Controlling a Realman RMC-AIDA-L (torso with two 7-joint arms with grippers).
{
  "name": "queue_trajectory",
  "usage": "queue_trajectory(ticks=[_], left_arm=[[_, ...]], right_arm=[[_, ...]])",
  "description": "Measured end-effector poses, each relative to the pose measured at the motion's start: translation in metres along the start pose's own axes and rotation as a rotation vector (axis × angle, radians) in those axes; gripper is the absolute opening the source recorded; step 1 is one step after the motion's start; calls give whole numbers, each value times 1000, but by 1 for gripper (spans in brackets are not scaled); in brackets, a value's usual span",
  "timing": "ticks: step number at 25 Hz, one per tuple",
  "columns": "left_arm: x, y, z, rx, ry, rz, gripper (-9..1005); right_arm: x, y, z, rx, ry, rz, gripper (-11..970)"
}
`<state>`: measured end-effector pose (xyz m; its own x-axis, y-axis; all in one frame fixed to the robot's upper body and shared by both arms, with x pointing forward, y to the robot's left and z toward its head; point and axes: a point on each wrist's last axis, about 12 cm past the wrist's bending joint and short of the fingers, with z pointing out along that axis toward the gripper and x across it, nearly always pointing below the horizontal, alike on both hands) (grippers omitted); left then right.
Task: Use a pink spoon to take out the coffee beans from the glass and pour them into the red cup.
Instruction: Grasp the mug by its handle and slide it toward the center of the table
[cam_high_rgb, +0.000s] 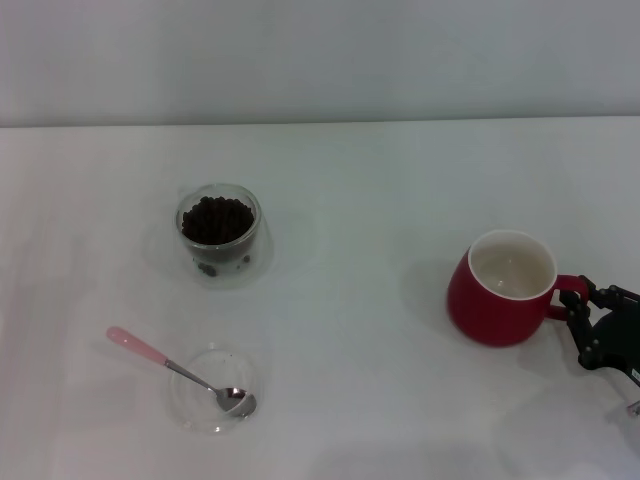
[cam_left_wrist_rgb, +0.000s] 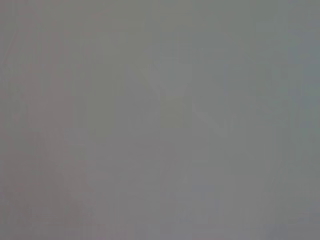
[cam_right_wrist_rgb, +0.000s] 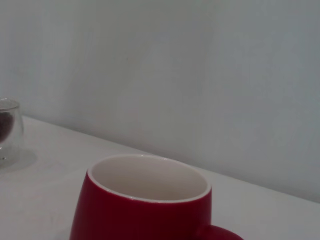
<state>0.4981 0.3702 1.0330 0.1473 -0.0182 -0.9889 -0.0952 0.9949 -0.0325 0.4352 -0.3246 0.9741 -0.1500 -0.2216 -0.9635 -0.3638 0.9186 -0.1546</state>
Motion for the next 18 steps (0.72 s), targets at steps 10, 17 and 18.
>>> queue_trajectory(ticks=[10, 17, 18], left_arm=[[1, 0, 4, -3, 13, -1, 730], [0, -1, 5, 4, 10, 2, 730], [0, -2, 5, 5, 9, 2, 730]], right_arm=[[-3, 9, 6, -78, -10, -8, 168], [-7, 22, 9, -135, -34, 8, 170], [-8, 24, 9, -146, -41, 12, 170]])
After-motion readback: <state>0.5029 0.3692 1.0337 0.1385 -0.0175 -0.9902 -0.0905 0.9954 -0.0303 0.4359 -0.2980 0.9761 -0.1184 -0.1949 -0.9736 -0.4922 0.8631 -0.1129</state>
